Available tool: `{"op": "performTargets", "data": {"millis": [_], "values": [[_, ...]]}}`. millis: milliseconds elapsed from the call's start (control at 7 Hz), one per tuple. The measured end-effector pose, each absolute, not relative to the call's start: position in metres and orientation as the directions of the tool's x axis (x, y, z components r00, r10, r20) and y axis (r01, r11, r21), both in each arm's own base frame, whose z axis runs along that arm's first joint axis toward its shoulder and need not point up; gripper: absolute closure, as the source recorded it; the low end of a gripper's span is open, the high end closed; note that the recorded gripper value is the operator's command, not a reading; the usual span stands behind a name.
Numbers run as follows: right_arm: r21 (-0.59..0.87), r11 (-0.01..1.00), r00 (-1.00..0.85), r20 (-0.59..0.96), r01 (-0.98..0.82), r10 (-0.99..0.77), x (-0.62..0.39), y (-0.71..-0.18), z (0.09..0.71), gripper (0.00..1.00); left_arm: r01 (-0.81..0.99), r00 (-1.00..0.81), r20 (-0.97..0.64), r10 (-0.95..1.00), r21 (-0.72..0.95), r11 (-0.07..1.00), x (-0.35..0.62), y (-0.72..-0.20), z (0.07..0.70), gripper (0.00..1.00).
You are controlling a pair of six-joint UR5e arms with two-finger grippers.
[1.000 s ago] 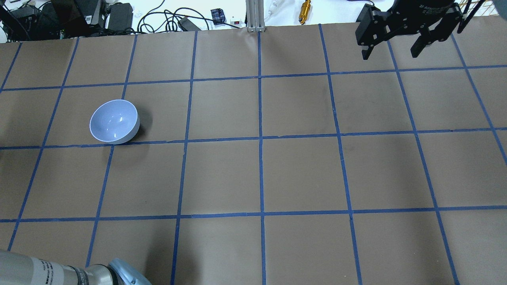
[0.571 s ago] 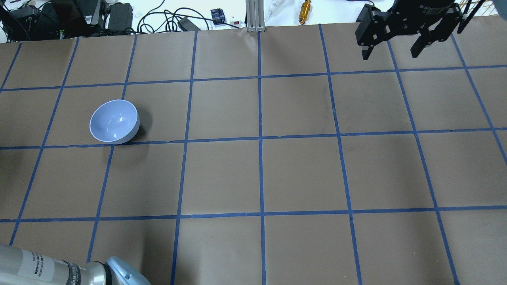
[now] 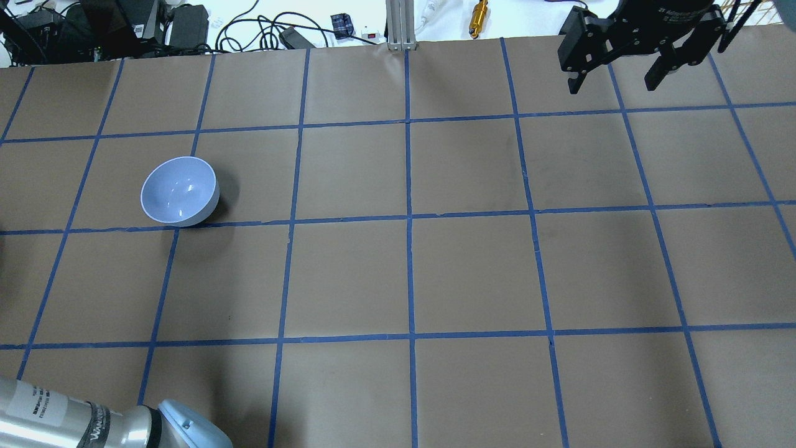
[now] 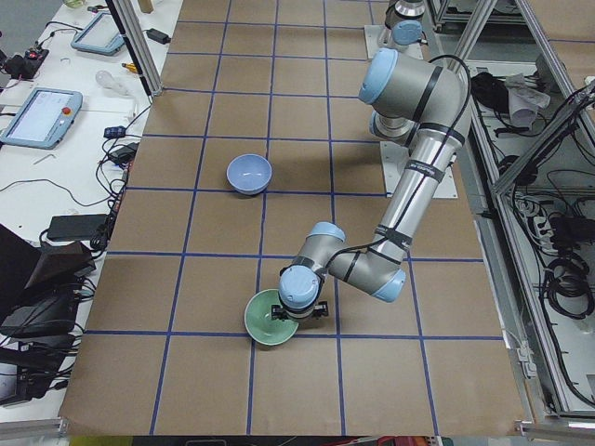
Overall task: Stack green bowl on blue bowl
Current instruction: 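Grasp the mint green bowl rim with the left gripper, then lift the held green bowl with the left gripper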
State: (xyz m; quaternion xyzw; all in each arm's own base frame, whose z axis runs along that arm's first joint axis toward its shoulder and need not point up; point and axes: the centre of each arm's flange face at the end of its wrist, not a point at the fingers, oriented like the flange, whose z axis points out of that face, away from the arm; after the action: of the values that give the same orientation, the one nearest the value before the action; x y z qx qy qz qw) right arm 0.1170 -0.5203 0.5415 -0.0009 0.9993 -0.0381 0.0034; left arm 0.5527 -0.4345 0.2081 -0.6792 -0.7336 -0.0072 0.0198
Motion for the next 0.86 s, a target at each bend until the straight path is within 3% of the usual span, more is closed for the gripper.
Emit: {"op": "performTargets", "data": {"millis": [286, 429, 571, 714, 857], "values": [[-0.076, 0.997, -1.0, -0.007, -0.001, -0.002, 0.117, -0.52, 0.541, 0.0, 0.997, -0.075, 0.035, 0.997, -0.012, 0.075, 0.554, -0.436, 0.193, 0.25], [-0.076, 0.997, -1.0, -0.007, -0.001, -0.002, 0.117, -0.52, 0.542, 0.0, 0.997, -0.074, 0.032, 0.997, -0.008, 0.075, 0.555, -0.436, 0.19, 0.48], [-0.076, 0.997, -1.0, -0.007, -0.001, -0.002, 0.117, -0.52, 0.542, 0.0, 0.997, -0.074, 0.03, 0.997, -0.004, 0.074, 0.556, -0.436, 0.188, 0.87], [-0.076, 0.997, -1.0, -0.007, -0.001, -0.002, 0.117, -0.52, 0.542, 0.0, 0.997, -0.074, 0.028, 0.997, -0.001, 0.074, 0.556, -0.437, 0.188, 1.0], [-0.076, 0.997, -1.0, -0.007, -0.001, -0.002, 0.117, -0.52, 0.542, 0.0, 0.997, -0.075, 0.03, 0.997, -0.002, 0.075, 0.555, -0.436, 0.187, 1.0]]}}
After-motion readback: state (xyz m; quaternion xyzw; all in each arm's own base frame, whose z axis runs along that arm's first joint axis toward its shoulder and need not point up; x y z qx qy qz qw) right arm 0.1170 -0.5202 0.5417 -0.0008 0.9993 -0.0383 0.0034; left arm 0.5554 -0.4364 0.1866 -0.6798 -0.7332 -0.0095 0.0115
